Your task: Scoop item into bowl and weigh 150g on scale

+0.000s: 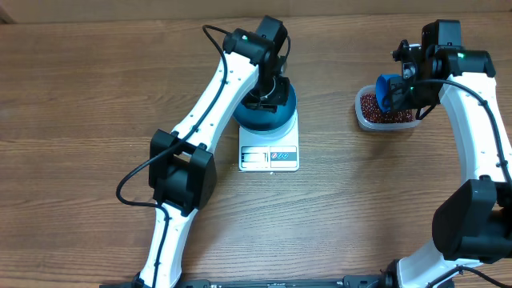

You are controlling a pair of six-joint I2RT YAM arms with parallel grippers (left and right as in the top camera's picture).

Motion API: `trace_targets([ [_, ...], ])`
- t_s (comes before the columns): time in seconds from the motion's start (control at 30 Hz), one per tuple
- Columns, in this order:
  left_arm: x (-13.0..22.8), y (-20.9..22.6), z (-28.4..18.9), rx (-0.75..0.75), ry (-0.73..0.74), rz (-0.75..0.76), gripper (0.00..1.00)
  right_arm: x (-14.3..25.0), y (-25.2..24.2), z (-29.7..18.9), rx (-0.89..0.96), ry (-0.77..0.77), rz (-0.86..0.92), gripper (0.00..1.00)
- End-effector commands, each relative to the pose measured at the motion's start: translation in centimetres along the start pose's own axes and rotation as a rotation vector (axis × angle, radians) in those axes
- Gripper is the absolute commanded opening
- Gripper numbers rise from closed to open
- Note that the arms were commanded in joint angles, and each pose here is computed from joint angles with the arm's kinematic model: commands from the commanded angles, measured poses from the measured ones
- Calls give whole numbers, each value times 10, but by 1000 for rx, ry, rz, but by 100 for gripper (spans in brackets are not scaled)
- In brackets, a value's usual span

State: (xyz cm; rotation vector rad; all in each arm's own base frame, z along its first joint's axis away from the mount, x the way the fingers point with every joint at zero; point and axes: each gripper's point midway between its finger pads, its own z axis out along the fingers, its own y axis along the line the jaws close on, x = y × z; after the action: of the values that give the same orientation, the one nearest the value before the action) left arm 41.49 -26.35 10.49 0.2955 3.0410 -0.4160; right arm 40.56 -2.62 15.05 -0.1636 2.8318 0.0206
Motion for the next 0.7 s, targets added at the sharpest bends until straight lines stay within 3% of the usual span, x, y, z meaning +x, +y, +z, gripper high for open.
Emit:
trace_targets([
  [0.0,4,-5,12,-25,10,39,4,-3,2,-3,-7,-17,2,4],
  [0.67,21,-29,17,29,62,72,4,-3,2,-3,-6,-17,2,4],
])
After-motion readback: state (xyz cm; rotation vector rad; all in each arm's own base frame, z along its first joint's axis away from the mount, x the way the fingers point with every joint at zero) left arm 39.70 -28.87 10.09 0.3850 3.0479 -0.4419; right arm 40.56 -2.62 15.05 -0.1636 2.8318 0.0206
